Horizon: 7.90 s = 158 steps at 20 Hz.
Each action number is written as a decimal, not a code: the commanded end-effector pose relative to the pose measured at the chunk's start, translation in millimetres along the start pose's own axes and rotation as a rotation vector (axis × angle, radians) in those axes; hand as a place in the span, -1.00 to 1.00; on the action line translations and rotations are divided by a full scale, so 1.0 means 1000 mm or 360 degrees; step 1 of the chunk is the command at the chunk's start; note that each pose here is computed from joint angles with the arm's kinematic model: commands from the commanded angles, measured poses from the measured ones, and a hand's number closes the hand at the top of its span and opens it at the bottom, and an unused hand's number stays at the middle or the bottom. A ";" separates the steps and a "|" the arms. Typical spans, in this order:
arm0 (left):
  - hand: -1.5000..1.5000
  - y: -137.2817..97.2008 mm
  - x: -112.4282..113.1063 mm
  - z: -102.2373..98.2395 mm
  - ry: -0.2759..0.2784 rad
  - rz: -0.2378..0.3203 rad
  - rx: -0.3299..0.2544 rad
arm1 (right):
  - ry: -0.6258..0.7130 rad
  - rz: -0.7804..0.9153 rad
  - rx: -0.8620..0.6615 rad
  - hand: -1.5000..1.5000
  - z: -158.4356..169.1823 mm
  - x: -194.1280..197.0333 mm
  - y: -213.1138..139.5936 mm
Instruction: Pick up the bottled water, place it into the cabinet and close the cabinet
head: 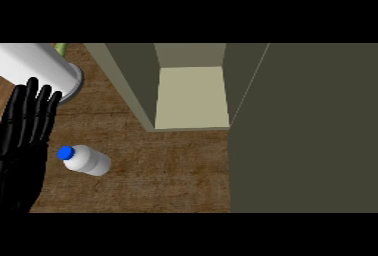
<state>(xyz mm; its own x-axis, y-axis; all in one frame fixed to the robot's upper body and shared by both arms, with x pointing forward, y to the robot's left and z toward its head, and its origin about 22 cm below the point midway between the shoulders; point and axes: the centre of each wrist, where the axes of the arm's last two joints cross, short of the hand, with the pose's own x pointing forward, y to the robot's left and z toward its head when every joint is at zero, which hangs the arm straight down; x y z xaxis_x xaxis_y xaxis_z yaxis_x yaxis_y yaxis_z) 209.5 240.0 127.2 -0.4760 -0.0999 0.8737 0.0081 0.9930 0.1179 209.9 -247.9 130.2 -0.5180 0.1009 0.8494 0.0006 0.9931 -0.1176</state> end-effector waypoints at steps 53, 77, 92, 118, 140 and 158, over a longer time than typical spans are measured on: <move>-1.00 0.167 -0.131 -0.011 0.0667 0.0565 -0.1096 | 0.0165 -0.0329 0.0361 -1.00 0.063 0.112 0.071; -1.00 0.123 -0.217 0.040 0.0829 0.0616 -0.1005 | 0.0095 -0.0281 0.0350 -1.00 0.049 0.107 0.068; -1.00 0.096 -0.242 0.050 0.0690 0.0730 -0.0874 | 0.0142 -0.0268 0.0371 -1.00 0.050 0.099 0.071; 1.00 -0.058 -0.239 0.050 0.0257 0.0254 -0.0012 | 0.0163 -0.0292 0.0303 -1.00 0.065 0.115 0.061; 1.00 -0.161 -0.153 -0.056 0.0305 0.0358 0.0011 | 0.0174 -0.0285 0.0313 -1.00 0.068 0.112 0.065; 1.00 -0.168 -0.164 -0.122 0.0530 0.0156 0.0283 | 0.0192 -0.0300 0.0315 -1.00 0.068 0.103 0.053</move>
<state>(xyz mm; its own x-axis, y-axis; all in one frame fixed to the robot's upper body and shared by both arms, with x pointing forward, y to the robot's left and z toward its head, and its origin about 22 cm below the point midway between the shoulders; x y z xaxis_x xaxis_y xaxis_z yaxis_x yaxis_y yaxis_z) 379.6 77.3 20.7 -0.1832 0.0392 0.9823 -0.0649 0.9965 -0.0518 111.7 -181.4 159.7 -0.3621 -0.0475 0.9309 -0.2547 0.9657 -0.0498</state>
